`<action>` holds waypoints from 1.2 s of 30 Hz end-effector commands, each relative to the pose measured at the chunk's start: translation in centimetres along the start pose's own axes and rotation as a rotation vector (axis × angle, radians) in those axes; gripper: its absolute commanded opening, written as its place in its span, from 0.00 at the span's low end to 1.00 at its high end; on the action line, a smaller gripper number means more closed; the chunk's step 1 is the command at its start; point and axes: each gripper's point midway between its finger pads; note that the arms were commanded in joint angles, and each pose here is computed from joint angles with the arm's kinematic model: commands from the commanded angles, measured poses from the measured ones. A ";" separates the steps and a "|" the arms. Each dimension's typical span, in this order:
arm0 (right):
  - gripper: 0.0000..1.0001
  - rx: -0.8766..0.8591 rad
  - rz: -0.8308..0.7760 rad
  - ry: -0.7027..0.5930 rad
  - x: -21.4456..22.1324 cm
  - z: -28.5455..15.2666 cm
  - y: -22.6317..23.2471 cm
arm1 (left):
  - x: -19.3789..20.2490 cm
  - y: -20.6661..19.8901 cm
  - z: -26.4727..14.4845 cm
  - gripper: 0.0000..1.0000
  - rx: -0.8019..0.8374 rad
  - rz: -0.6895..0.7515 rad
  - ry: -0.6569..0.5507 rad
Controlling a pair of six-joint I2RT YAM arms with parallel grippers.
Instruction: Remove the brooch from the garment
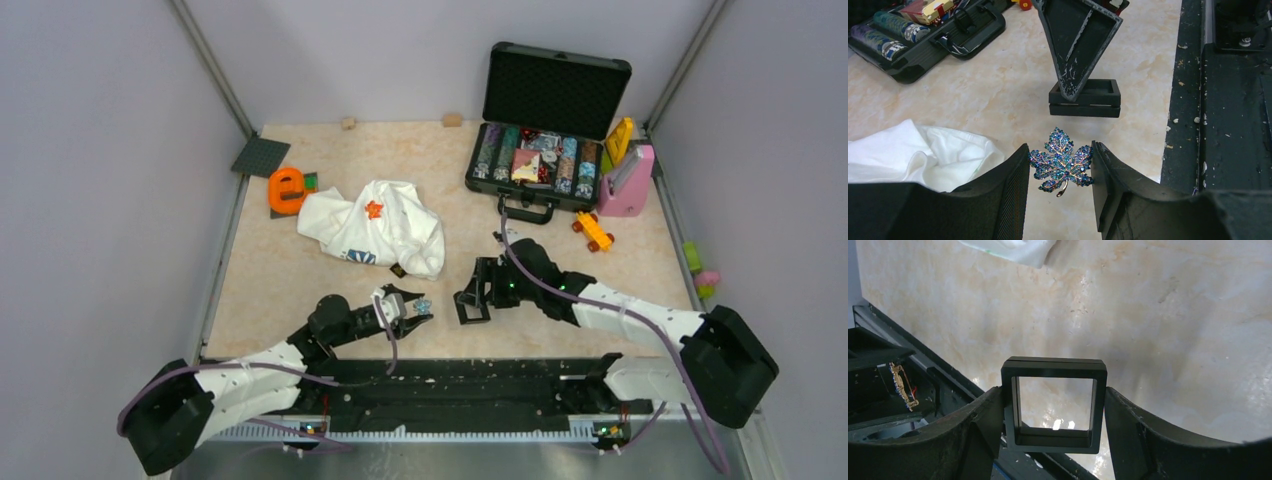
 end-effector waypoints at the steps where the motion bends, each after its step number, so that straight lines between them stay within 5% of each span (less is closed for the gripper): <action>1: 0.54 -0.144 -0.070 -0.008 -1.6 0.4 3.8 | -2.2 -0.2 1.0 0.42 0.043 0.062 -0.055; 36: 0.50 -0.242 -0.114 -0.021 -1.0 -1.2 6.7 | 4.9 0.2 3.7 0.38 0.055 -0.003 0.314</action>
Point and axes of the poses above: each gripper's point midway between its finger pads, its own z axis out along the fingers, its own y axis along the line the jaws close on, x = y × z
